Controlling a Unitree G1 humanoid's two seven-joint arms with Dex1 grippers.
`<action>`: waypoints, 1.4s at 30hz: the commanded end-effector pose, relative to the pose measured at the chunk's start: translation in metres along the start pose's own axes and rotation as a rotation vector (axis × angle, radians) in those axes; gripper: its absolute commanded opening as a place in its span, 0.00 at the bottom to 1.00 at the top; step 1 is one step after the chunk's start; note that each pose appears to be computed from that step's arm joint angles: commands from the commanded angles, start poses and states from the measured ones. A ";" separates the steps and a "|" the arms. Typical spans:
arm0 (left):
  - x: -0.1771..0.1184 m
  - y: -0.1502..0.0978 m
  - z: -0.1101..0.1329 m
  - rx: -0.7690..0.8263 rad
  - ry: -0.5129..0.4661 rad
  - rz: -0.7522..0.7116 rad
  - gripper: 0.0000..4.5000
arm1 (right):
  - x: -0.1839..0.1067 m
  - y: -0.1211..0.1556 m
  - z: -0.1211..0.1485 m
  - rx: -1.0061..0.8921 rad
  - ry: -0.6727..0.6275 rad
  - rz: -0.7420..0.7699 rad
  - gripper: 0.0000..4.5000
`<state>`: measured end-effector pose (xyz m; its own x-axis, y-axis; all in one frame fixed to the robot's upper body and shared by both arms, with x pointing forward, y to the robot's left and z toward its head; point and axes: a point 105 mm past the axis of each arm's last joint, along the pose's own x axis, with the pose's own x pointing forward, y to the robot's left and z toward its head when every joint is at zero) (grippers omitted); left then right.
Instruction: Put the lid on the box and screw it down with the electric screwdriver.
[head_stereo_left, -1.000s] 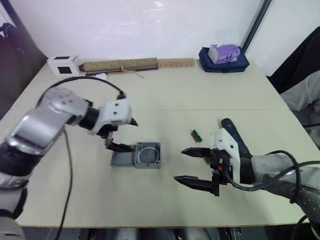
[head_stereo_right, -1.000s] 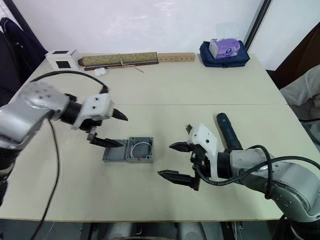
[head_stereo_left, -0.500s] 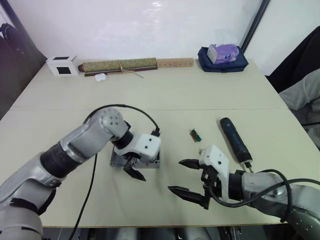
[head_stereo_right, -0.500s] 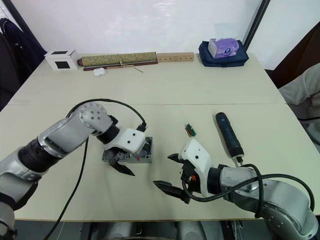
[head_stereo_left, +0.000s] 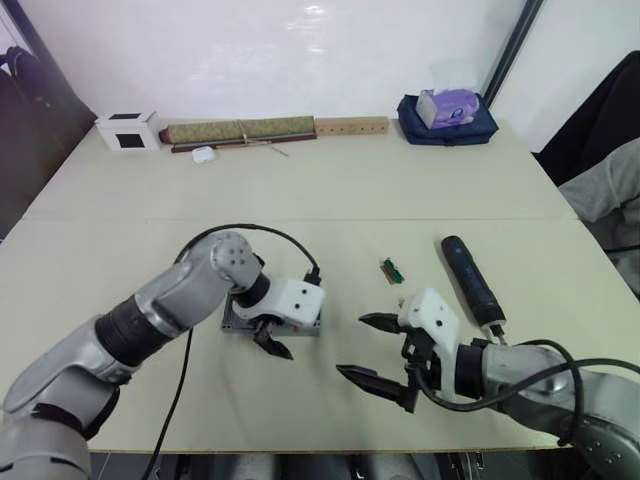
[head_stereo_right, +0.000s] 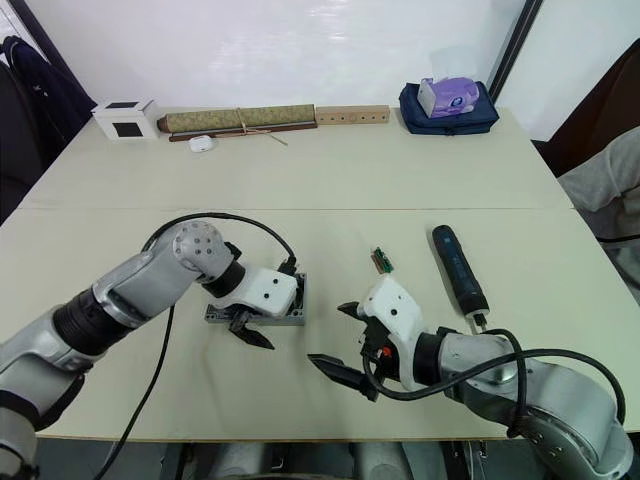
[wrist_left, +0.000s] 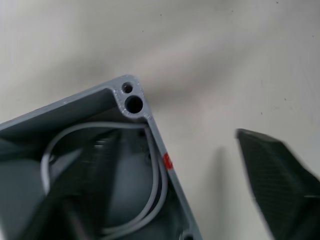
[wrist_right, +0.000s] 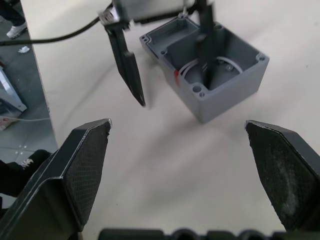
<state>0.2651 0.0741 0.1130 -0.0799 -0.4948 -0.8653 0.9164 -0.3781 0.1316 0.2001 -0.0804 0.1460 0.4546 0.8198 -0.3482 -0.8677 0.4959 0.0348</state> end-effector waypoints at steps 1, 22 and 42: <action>0.000 0.001 -0.005 0.015 0.030 0.022 0.43 | 0.000 0.002 0.010 -0.015 -0.035 0.006 1.00; -0.031 0.049 0.008 0.133 0.031 0.169 0.02 | -0.003 0.005 0.001 0.003 0.022 0.033 1.00; -0.004 0.055 0.015 0.482 -0.014 -0.131 0.08 | -0.013 0.010 -0.019 0.051 0.072 -0.011 1.00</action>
<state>0.3065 0.0444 0.1267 -0.2121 -0.4402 -0.8725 0.6381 -0.7386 0.2175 0.1831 -0.0961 0.1229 0.4352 0.7777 -0.4536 -0.8382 0.5339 0.1111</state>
